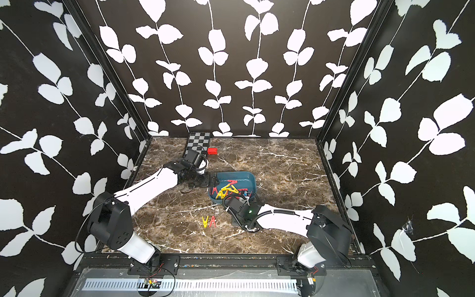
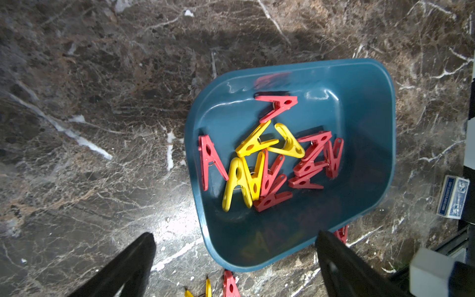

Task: Take the clothespins out of the storage box
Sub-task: Place the clothespin at the center of the board.

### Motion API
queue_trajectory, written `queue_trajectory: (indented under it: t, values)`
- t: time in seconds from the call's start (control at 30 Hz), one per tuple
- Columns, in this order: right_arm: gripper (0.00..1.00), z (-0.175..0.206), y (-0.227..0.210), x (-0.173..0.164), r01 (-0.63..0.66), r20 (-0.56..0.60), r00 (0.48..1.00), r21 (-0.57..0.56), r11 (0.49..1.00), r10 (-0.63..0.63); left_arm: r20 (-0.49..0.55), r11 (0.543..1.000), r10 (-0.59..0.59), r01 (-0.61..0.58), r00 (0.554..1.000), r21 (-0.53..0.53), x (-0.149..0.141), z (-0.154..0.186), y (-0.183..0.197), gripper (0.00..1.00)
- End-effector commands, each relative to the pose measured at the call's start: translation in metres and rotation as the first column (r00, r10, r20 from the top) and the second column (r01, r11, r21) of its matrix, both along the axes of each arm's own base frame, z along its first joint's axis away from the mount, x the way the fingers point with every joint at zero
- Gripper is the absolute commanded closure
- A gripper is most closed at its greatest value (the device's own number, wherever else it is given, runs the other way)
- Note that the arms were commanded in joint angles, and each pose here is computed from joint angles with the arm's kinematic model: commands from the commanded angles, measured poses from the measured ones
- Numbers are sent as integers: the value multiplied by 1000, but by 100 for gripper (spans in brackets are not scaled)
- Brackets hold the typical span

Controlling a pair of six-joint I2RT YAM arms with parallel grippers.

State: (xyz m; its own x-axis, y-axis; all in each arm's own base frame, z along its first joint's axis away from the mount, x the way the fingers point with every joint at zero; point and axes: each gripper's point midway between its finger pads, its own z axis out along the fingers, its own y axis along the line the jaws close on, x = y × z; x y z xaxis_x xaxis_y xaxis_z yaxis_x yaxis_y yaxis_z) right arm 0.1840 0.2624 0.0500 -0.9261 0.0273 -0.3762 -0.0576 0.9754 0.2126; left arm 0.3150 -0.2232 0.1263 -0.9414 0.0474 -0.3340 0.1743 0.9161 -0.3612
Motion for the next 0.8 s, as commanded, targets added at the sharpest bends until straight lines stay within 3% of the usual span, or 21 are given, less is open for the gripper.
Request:
queue_trajectory:
  t: [0.0,0.77]
  values:
    - [92,-6,-9,-6,53,-5,999,-16,998,-53,11,1000,7,-7,1000,-12,-6,9,5,1]
    - [92,-34,-20,-18,82,-51,995,-67,994,-85,-4,1000,9,-9,1000,-10,-10,6,6,1]
